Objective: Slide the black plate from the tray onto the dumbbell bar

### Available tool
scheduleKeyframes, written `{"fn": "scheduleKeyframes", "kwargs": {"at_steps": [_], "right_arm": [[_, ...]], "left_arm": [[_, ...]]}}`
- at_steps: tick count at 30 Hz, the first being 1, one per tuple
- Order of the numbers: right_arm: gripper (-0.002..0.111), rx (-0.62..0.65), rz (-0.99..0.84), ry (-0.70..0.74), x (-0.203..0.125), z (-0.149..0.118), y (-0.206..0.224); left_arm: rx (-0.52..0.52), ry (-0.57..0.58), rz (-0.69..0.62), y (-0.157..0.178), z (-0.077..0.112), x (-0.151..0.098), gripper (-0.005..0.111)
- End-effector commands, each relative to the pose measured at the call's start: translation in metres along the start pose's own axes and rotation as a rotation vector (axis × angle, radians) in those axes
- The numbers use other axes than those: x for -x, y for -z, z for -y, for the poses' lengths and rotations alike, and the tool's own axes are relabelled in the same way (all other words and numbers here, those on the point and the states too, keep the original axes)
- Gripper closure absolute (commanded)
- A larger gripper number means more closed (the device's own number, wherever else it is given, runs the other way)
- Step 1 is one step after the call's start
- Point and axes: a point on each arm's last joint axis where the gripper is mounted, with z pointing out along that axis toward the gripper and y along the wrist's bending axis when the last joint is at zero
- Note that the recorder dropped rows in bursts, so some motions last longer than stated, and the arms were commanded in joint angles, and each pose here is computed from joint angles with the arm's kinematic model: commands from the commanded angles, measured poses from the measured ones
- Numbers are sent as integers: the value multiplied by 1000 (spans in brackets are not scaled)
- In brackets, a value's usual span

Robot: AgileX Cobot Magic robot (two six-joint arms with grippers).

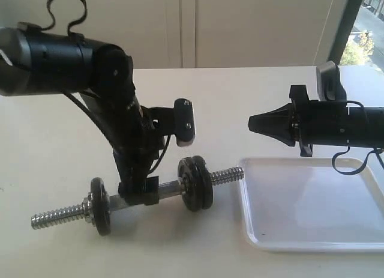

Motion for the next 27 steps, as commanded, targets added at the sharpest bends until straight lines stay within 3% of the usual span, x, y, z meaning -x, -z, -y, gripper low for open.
{"fn": "scheduleKeyframes", "kwargs": {"at_steps": [1,5,7,12,16,18,20,27], "right_arm": [[108,17,9,51,2,-4,1],[108,22,24,89,3,-9,2],[108,26,30,113,4,-16,4],[108,42,58,254,4,-52,17],[108,49,71,448,-9,-102,35],[108,-24,83,563,-19,-125,47],[108,-100,116,663,-29,-147,60],[108,-247,304,993,-97,-221,107]], "left_arm": [[89,244,59,46,-1,4,32],[229,401,-5,87,-3,-8,76],[292,460,-34,109,1,-18,106],[381,574,32,166,23,-36,107],[450,638,80,207,52,-62,107],[507,698,110,223,71,-82,107],[539,771,139,229,89,-100,107],[589,988,456,225,163,-165,107]]}}
